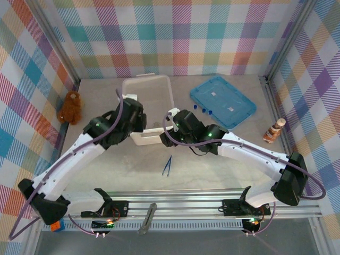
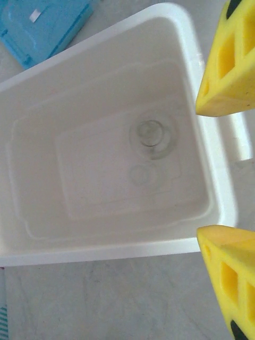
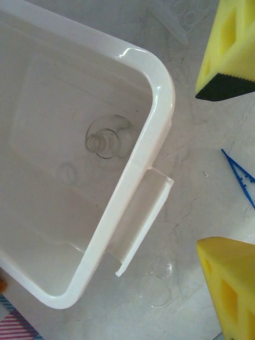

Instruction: Organize the chemistry lab equipment

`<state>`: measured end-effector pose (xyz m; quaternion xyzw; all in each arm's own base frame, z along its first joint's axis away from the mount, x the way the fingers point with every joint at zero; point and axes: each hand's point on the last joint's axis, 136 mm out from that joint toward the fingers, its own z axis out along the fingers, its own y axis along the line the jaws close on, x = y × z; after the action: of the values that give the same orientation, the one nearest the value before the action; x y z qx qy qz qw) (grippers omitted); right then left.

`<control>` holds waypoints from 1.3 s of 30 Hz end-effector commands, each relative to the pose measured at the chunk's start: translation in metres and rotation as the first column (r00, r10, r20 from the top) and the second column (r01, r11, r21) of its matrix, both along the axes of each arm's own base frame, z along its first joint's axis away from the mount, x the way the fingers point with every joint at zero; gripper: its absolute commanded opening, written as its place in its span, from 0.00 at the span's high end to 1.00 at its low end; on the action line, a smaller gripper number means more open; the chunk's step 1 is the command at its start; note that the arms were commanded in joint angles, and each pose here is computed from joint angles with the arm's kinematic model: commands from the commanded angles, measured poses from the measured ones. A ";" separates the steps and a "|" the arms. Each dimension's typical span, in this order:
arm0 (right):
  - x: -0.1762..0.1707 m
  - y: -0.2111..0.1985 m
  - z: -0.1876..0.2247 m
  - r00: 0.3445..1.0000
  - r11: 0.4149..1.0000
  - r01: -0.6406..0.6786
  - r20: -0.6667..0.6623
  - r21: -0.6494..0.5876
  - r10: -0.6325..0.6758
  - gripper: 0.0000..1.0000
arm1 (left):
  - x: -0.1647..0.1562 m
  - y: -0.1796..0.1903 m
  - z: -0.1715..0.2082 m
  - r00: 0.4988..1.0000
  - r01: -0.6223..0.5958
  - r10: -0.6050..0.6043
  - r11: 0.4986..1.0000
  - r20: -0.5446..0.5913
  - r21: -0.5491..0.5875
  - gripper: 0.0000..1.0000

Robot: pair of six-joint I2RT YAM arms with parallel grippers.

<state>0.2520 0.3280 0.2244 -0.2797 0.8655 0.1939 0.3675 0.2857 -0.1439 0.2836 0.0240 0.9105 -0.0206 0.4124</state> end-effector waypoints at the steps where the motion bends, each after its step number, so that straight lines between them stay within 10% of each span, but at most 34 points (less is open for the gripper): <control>1: -0.006 0.000 -0.002 1.000 1.000 -0.008 -0.008 0.009 0.009 0.30 | -0.024 0.026 -0.024 0.997 -0.070 0.073 0.993 -0.037 0.090 0.44; 14: -0.008 -0.013 -0.013 1.000 0.999 0.020 -0.021 -0.041 -0.021 0.30 | -0.083 0.047 -0.094 0.980 -0.093 0.110 0.990 -0.165 0.109 0.45; 39: -0.009 -0.016 -0.026 0.997 0.998 0.048 -0.051 -0.042 -0.051 0.30 | -0.093 0.056 -0.209 0.914 -0.155 0.165 0.986 -0.372 0.057 0.25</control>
<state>0.2458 0.3132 0.1962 -0.2685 0.8851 0.1693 0.3404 0.1872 -0.0829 0.0770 -0.0493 0.9708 0.0413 0.2309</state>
